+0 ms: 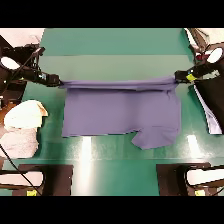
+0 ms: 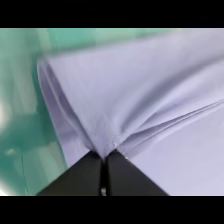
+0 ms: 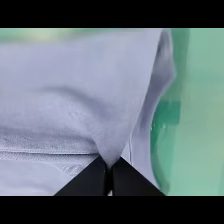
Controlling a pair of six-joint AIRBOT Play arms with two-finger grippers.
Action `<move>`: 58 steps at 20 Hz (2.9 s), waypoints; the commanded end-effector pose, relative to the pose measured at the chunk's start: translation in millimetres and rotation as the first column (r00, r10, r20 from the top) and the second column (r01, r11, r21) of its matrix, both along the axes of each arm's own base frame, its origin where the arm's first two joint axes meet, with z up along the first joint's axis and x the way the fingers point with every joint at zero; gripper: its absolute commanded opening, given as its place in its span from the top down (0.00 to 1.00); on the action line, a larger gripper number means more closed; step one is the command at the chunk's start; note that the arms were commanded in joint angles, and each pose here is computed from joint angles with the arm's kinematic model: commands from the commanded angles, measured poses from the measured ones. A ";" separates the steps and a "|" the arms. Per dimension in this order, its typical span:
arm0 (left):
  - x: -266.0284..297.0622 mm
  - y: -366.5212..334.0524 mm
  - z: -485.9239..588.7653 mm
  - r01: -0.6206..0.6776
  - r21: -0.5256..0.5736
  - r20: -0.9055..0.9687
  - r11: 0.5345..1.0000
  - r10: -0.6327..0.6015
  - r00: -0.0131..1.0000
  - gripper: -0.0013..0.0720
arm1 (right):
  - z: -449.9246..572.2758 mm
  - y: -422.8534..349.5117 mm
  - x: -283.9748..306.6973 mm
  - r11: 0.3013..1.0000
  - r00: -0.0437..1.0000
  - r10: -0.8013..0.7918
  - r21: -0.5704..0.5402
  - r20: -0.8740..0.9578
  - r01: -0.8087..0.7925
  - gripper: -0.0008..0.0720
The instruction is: Fold the shirts.
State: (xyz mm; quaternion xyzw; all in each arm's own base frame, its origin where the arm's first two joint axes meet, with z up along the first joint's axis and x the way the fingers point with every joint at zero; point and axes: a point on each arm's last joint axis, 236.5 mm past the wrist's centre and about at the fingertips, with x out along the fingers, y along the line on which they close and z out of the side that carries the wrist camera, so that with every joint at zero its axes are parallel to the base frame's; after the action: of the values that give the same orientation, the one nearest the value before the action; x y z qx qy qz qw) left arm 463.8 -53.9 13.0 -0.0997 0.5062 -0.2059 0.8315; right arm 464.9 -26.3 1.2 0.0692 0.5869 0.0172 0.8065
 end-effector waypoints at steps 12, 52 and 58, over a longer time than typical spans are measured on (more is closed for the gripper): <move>-69.0 -8.5 -36.8 0.028 -0.048 -0.301 0.998 -0.041 0.953 0.21 | 1.1 4.8 -38.0 0.999 0.990 -0.014 0.032 -0.142 0.019 0.49; -241.4 -28.6 -102.8 -0.143 -0.090 -0.542 0.986 0.072 0.838 0.95 | 71.3 42.9 -144.9 0.985 0.989 0.122 0.134 -0.089 -0.109 0.58; -217.6 -11.8 -71.3 -0.084 -0.026 -0.434 0.996 0.065 0.899 0.95 | 11.1 0.6 -220.0 0.970 0.947 -0.070 0.200 -0.313 0.138 0.51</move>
State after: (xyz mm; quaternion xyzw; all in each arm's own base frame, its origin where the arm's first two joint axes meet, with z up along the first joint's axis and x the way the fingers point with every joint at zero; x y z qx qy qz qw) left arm 235.7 -69.7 -74.7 -0.1977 0.6848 -0.1546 0.6842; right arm 284.8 -14.2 40.6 0.1422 0.6613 0.0544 0.7345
